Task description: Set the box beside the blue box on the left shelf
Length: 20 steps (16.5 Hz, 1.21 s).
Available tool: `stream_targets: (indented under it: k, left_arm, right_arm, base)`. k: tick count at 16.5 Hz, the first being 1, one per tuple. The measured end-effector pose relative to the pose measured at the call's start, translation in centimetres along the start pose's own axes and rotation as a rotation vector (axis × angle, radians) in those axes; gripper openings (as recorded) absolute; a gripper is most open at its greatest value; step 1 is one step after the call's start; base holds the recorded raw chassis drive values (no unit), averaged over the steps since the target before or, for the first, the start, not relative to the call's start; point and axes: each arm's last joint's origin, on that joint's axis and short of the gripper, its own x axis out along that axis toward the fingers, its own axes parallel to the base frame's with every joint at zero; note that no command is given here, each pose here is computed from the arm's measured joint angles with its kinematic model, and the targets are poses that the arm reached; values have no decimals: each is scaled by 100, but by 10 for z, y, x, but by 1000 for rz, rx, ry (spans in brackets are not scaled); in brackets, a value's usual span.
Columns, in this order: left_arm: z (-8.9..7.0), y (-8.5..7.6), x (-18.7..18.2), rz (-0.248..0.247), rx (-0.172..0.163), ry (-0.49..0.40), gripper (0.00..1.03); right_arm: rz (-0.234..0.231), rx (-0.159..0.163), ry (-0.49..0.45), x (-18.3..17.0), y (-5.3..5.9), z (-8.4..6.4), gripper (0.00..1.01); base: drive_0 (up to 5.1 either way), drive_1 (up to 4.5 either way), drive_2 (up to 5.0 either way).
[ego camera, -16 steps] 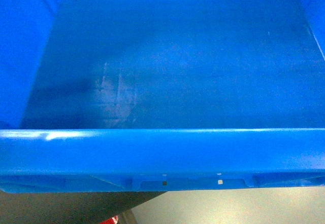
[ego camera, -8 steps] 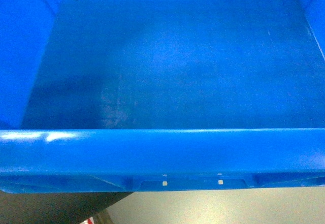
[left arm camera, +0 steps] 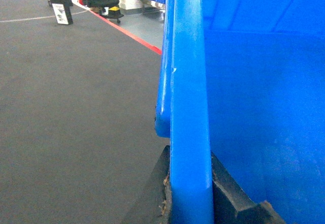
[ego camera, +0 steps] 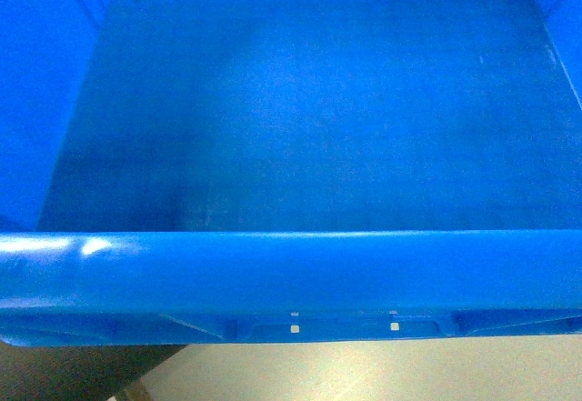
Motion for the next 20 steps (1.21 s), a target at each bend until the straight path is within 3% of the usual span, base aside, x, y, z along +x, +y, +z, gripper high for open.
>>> stream_targets:
  k: [20]
  left_arm:
    - [0, 0, 0, 0, 0, 0, 10]
  right_arm:
    - [0, 0, 0, 0, 0, 0, 16]
  base:
    - [-145, -145, -145]
